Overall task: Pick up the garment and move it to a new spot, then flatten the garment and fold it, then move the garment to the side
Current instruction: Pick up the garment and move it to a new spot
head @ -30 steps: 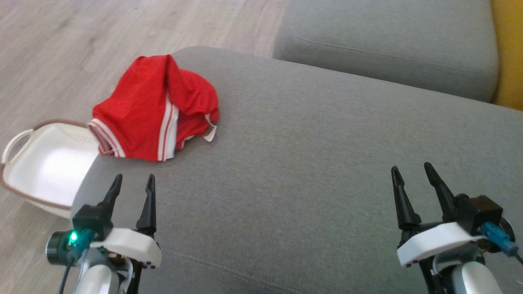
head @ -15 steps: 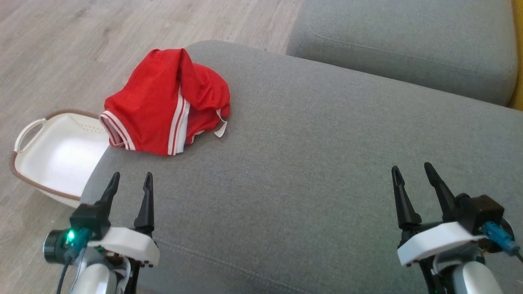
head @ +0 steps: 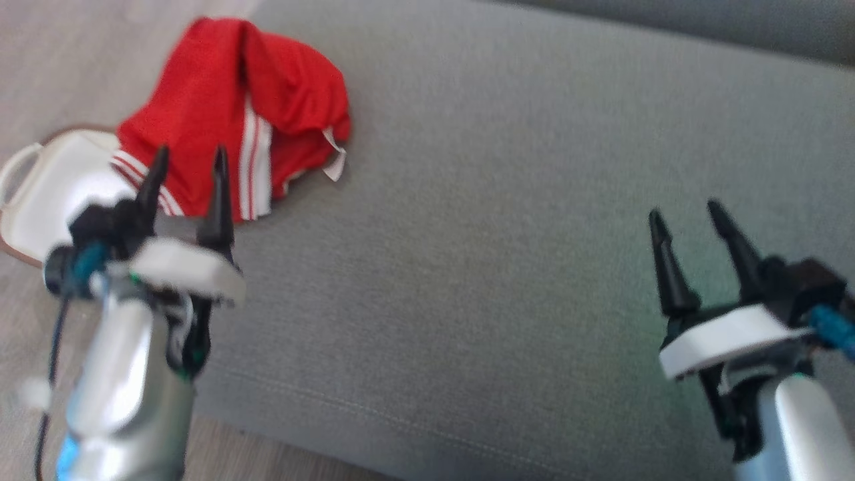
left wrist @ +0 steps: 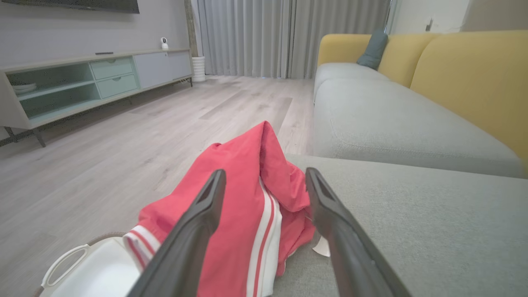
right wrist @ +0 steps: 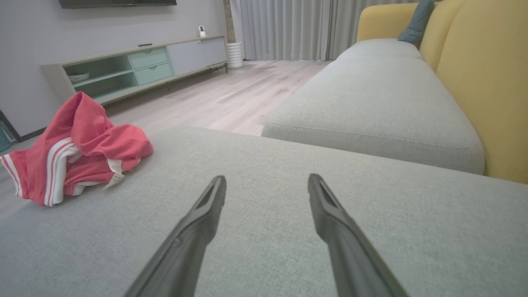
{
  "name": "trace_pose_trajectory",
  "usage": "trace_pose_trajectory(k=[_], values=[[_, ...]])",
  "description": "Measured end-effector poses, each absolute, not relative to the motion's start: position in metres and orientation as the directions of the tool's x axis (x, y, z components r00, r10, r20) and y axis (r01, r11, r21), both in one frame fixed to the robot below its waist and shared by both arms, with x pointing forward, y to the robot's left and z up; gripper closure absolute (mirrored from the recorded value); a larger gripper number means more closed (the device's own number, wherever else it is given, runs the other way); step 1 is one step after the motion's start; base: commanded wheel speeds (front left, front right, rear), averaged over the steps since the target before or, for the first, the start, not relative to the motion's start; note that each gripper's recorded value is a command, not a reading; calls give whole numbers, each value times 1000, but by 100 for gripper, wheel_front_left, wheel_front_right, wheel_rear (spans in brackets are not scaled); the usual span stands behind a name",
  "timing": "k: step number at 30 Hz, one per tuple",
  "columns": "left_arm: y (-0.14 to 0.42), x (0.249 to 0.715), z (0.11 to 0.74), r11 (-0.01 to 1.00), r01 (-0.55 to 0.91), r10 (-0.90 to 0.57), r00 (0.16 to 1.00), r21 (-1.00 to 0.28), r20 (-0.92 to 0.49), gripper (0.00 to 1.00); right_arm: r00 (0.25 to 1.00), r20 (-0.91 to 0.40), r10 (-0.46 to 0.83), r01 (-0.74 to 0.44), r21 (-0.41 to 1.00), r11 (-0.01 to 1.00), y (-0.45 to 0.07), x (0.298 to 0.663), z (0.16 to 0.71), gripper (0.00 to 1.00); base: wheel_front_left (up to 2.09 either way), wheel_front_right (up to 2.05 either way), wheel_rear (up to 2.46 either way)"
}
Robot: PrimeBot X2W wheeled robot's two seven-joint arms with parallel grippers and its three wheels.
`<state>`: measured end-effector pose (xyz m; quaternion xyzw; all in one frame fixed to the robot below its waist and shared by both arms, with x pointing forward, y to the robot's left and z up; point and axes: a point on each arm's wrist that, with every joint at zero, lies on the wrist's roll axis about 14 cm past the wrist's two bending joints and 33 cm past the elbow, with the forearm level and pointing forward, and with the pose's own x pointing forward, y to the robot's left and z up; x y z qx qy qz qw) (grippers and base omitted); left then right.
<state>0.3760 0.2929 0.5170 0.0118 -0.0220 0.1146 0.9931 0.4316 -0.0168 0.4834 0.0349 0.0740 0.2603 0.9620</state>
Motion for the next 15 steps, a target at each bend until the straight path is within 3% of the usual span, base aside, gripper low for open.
trace_pose_trajectory(k=[8,15], values=[[306,450,478,975,-222,222,967,16,-126,0,867,-190,461,-449,105,887,-39,461,452,0,0,0,0],[326,473,417,966,-253,253,894,49,-371,0,876,-230,424,-410,108,906,-56,473,431,0,0,0,0]])
